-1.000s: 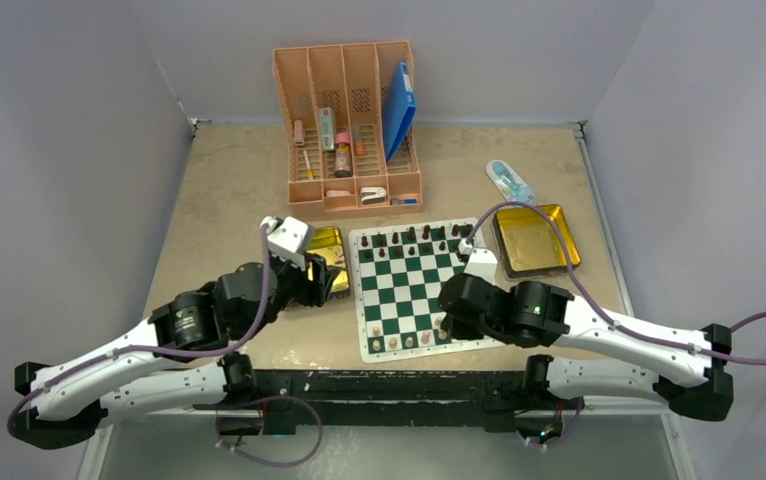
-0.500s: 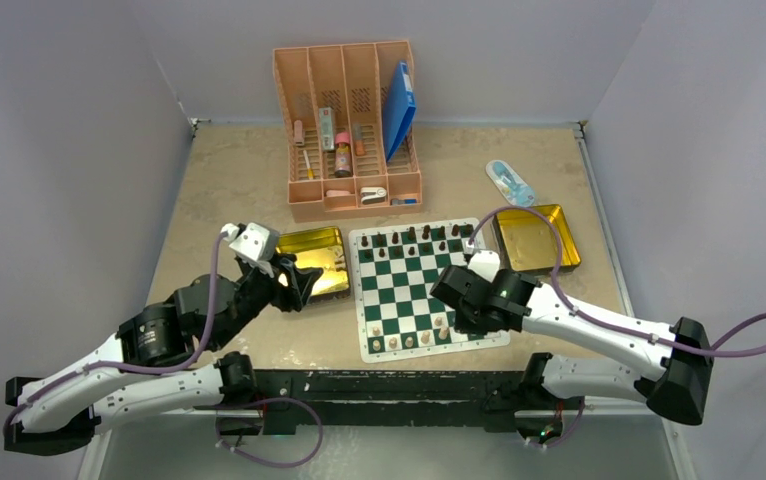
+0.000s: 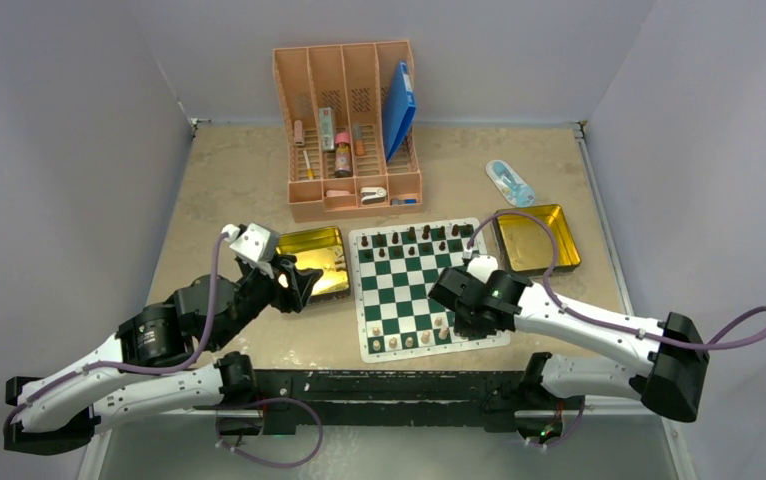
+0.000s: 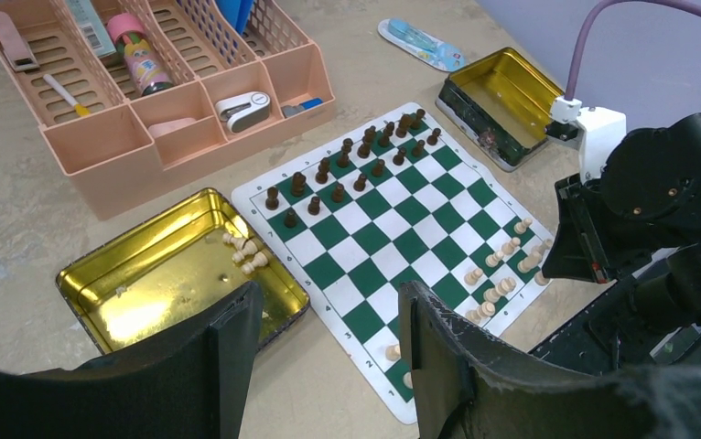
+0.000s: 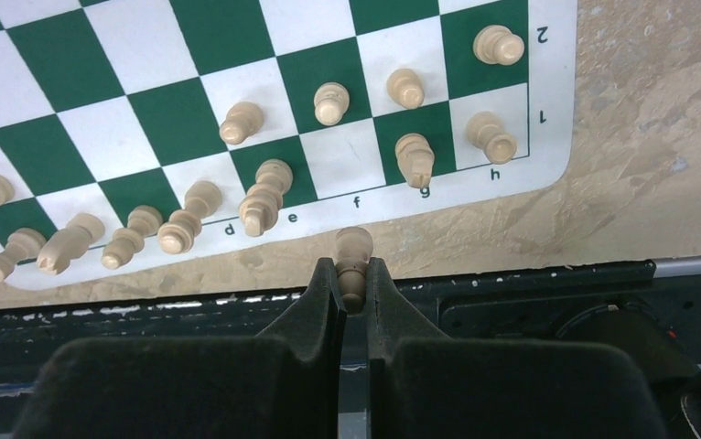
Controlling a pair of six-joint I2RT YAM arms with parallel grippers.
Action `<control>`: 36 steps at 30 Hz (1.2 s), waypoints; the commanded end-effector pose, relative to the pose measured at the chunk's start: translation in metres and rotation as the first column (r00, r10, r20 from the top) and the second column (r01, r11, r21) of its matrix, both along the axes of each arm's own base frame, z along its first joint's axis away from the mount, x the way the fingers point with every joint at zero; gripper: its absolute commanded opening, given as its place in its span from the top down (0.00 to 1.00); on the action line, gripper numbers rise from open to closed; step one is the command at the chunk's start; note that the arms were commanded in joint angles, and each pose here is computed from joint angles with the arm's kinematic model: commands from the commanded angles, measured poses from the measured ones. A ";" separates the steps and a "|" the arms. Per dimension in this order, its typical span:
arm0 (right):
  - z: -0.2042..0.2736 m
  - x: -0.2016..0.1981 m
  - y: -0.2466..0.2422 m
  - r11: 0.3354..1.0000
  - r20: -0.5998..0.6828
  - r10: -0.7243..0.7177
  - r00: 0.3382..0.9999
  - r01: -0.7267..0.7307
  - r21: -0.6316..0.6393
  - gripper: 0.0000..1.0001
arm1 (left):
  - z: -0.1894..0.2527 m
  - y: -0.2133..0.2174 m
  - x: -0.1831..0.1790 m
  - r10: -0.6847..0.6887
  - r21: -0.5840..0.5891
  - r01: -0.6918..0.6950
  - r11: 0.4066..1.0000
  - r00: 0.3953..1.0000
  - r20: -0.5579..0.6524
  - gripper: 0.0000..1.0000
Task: Set up the chess pieces on the board
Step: Place the chess piece on the chessboard.
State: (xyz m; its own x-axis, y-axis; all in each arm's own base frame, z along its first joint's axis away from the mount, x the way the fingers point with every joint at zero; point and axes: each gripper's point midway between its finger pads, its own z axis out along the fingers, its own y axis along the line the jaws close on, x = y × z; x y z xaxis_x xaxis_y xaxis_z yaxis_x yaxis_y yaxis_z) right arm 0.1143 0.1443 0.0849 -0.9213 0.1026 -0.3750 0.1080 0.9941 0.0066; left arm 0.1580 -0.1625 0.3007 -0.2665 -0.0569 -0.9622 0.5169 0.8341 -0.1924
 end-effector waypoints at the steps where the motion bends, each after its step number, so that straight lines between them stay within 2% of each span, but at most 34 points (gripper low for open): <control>1: -0.004 0.004 -0.003 0.999 0.007 -0.033 0.999 0.033 -0.029 0.97 | 0.010 -0.004 -0.002 -0.029 -0.022 0.029 0.999 0.999 0.032 0.44; 12: -0.025 0.010 0.002 0.996 0.001 -0.063 0.998 0.063 -0.057 0.96 | 0.014 -0.002 -0.003 -0.042 -0.011 0.042 0.999 0.998 0.056 0.44; 28: -0.025 0.021 -0.002 0.992 0.021 -0.112 0.994 0.113 -0.048 0.94 | 0.012 -0.010 -0.004 -0.078 0.001 0.078 0.997 0.995 0.057 0.44; 36: -0.031 0.022 -0.007 0.988 0.013 -0.120 0.993 0.121 -0.095 0.93 | 0.015 -0.010 -0.004 -0.081 0.005 0.081 0.997 0.994 0.067 0.44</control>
